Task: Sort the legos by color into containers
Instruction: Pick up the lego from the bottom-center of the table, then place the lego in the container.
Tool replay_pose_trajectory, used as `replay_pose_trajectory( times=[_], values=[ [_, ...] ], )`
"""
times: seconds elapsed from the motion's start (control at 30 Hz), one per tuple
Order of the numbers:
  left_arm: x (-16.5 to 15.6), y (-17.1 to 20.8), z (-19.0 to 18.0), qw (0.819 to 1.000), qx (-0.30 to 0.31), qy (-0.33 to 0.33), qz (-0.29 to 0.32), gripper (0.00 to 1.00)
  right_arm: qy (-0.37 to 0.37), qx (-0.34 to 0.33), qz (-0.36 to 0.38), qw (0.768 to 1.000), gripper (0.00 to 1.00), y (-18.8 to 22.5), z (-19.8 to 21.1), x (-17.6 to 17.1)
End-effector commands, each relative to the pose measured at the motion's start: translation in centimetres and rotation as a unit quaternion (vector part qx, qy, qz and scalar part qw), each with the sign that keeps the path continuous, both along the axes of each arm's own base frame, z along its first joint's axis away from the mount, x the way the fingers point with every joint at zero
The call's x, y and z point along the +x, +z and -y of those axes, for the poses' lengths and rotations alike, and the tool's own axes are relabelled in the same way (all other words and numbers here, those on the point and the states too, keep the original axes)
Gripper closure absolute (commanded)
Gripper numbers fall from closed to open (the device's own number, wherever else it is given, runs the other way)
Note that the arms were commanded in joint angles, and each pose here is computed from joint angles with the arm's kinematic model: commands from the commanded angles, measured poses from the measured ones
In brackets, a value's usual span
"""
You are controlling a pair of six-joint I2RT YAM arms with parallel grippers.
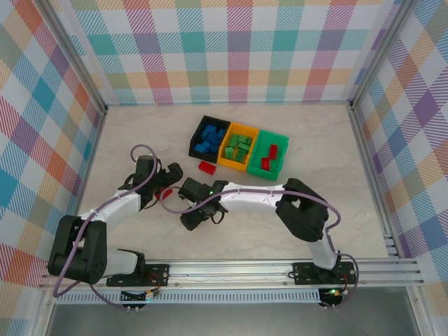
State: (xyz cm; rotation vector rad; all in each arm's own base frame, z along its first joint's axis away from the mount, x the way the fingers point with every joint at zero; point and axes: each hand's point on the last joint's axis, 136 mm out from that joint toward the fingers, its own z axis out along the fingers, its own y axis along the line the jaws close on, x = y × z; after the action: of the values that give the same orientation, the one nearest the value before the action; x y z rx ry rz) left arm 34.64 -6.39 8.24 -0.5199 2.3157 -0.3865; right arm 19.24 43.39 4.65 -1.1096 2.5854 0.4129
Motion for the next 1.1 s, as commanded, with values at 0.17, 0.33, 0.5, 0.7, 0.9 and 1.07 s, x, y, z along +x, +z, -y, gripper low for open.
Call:
replay_pose_trajectory(
  times=[0.17, 0.33, 0.5, 0.7, 0.9, 1.07],
  values=[
    [0.7, 1.0, -0.5, 1.000, 0.007, 0.005, 0.010, 0.00, 0.019, -0.067, 0.009, 0.998, 0.23, -2.9, 0.5, -0.8],
    [0.7, 0.9, -0.6, 1.000, 0.009, 0.007, 0.008, 0.00, 0.002, -0.079, 0.008, 0.997, 0.47, -4.0, 1.3, -1.1],
    [0.8, 0.8, -0.5, 1.000, 0.007, 0.005, 0.008, 0.00, -0.025, -0.058, 0.031, 0.998, 0.57, -2.2, 2.2, 0.2],
    [0.7, 0.9, -0.6, 1.000, 0.008, 0.006, 0.009, 0.00, -0.110, 0.008, 0.049, 0.993, 0.57, 2.7, 6.3, 4.7],
    [0.7, 1.2, -0.5, 1.000, 0.006, 0.004, 0.012, 0.00, -0.233, 0.060, 0.067, 0.968, 0.56, 6.7, 14.1, 11.9],
    [0.7, 1.3, -0.4, 1.000, 0.004, 0.003, 0.013, 0.00, -0.309, 0.083, 0.101, 0.942, 0.54, 9.0, 19.4, 17.0]
  ],
)
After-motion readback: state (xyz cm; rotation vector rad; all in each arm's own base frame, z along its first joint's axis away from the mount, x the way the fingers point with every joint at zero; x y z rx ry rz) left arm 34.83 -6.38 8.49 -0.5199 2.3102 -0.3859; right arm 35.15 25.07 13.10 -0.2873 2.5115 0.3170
